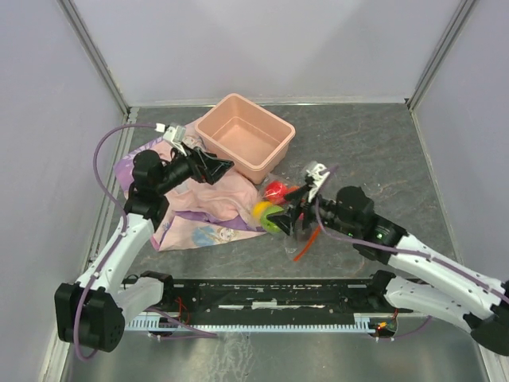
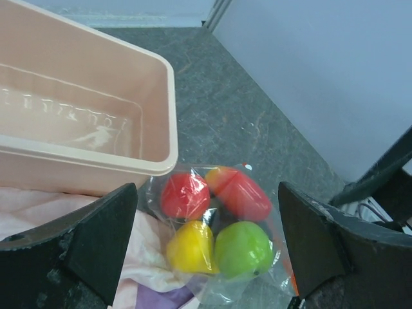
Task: Open the zip-top bag and remove the fake food
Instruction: Move the zipper food storage bag to the center of the board.
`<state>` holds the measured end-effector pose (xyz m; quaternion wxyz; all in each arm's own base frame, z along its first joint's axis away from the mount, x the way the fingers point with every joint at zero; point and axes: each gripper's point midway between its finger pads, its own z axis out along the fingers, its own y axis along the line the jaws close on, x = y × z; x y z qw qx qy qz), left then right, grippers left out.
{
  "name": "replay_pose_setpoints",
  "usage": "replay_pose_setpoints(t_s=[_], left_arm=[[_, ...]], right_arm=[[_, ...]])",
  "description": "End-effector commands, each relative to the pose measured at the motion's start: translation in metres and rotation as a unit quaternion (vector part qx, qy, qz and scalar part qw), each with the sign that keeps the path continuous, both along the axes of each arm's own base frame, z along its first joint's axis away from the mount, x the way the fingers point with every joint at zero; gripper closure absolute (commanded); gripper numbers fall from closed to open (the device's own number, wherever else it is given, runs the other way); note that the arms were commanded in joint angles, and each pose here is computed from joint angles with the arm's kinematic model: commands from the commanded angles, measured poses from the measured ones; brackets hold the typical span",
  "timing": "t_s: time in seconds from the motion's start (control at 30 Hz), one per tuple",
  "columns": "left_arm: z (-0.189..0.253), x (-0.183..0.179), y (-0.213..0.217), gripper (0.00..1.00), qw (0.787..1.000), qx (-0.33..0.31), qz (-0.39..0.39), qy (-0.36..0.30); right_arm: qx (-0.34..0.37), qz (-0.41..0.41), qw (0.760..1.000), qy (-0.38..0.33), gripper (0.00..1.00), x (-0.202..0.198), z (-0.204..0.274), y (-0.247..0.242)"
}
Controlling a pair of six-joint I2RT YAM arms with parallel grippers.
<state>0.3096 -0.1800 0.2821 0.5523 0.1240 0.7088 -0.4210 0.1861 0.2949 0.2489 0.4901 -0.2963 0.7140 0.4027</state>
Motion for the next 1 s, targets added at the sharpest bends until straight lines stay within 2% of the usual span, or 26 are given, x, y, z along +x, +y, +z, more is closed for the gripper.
replay_pose_setpoints(t_s=[0.0, 0.1, 0.2, 0.27, 0.33, 0.53, 0.63, 0.77, 0.87, 0.97], left_arm=[[0.003, -0.011, -0.018, 0.06, 0.999, -0.032, -0.034, 0.009], [-0.011, -0.025, -0.032, 0.09, 0.997, -0.052, -0.033, 0.056], [-0.017, -0.053, -0.055, 0.09, 0.995, -0.057, -0.033, 0.075], [-0.020, -0.071, -0.068, 0.10, 0.994, -0.061, -0.023, 0.083], [-0.028, -0.090, -0.078, 0.13, 0.992, -0.066, -0.011, 0.104], [-0.043, -0.137, -0.119, 0.14, 0.988, -0.063, -0.020, 0.138], [-0.052, -0.138, -0.135, 0.14, 0.991, -0.025, -0.011, 0.132], [-0.063, -0.126, -0.146, 0.14, 0.992, 0.015, 0.003, 0.124], [-0.065, -0.124, -0.154, 0.14, 0.993, 0.016, -0.005, 0.116], [-0.066, -0.119, -0.156, 0.14, 0.994, 0.018, 0.000, 0.106]], right_arm=[[-0.009, -0.166, 0.985, -0.040, 0.09, 0.037, -0.009, -0.050], [-0.024, -0.250, 0.968, -0.014, 0.07, 0.049, -0.021, -0.079], [-0.019, -0.330, 0.943, 0.048, 0.07, 0.063, -0.041, -0.110], [0.008, -0.351, 0.931, 0.098, 0.08, 0.069, -0.058, -0.125], [0.052, -0.395, 0.906, 0.142, 0.10, 0.079, -0.073, -0.153], [0.119, -0.446, 0.863, 0.206, 0.11, 0.084, -0.101, -0.180], [0.160, -0.469, 0.831, 0.251, 0.13, 0.085, -0.118, -0.188], [0.193, -0.477, 0.805, 0.294, 0.15, 0.081, -0.140, -0.189], [0.207, -0.478, 0.794, 0.315, 0.26, 0.076, -0.153, -0.189], [0.215, -0.482, 0.782, 0.332, 0.31, 0.072, -0.168, -0.189]])
